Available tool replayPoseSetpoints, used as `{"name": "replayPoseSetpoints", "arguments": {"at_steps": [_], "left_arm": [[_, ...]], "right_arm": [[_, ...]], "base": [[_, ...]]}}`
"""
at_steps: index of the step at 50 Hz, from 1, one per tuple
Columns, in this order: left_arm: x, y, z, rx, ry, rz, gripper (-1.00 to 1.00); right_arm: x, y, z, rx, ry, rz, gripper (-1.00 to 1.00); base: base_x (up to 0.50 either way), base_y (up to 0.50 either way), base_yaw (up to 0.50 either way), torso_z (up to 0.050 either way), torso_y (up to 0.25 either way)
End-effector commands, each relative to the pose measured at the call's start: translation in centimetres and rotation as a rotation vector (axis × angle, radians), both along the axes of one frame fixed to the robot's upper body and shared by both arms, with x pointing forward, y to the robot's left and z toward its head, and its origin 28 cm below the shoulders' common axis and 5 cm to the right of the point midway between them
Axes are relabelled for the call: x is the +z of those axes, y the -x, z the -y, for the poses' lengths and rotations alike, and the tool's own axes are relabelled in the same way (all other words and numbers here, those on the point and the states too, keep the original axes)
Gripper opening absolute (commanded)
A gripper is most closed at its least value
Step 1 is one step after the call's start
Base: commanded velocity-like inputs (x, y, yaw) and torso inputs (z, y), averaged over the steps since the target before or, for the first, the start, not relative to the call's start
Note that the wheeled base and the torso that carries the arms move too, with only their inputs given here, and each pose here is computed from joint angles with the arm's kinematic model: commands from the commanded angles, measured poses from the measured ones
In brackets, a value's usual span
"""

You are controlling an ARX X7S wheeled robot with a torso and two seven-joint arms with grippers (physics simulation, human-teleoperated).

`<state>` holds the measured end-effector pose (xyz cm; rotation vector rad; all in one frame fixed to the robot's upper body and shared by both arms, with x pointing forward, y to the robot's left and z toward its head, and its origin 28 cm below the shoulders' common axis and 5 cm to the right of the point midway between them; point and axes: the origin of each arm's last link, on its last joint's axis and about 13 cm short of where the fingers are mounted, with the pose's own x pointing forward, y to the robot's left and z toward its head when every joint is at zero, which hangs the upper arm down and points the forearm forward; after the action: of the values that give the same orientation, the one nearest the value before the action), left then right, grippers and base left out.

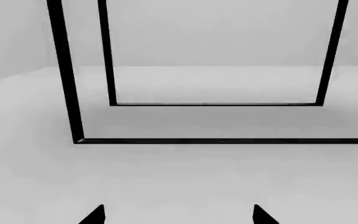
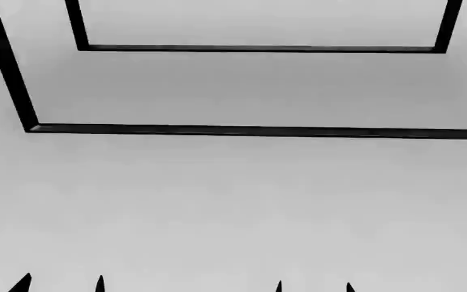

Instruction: Pick up the book and place it in the back compartment of the caddy.

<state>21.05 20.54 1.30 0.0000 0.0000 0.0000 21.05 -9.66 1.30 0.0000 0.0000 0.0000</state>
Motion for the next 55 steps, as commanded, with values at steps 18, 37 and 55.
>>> {"name": "replayPoseSetpoints", "arguments": {"at_steps": [18,37,55], "left_arm": [[0.04,-0.05,0.11,-0.014,-0.01,0.024,1.0],[0.54,-0.01,0.28,-0.038,0.006,0.049,1.0],[0.85,0.14,0.4,-0.047,-0.008,0.062,1.0]], "right_arm": [[0.23,-0.01,-0.09,-0.005,0.013,0.013,1.0],[0.55,-0.05,-0.05,-0.02,0.019,0.028,1.0],[0.61,0.01,-0.1,-0.021,0.02,0.032,1.0]], "base": [[0.0,0.0,0.0,0.0,0.0],[0.0,0.0,0.0,0.034,0.0],[0.0,0.0,0.0,0.05,0.0]]}}
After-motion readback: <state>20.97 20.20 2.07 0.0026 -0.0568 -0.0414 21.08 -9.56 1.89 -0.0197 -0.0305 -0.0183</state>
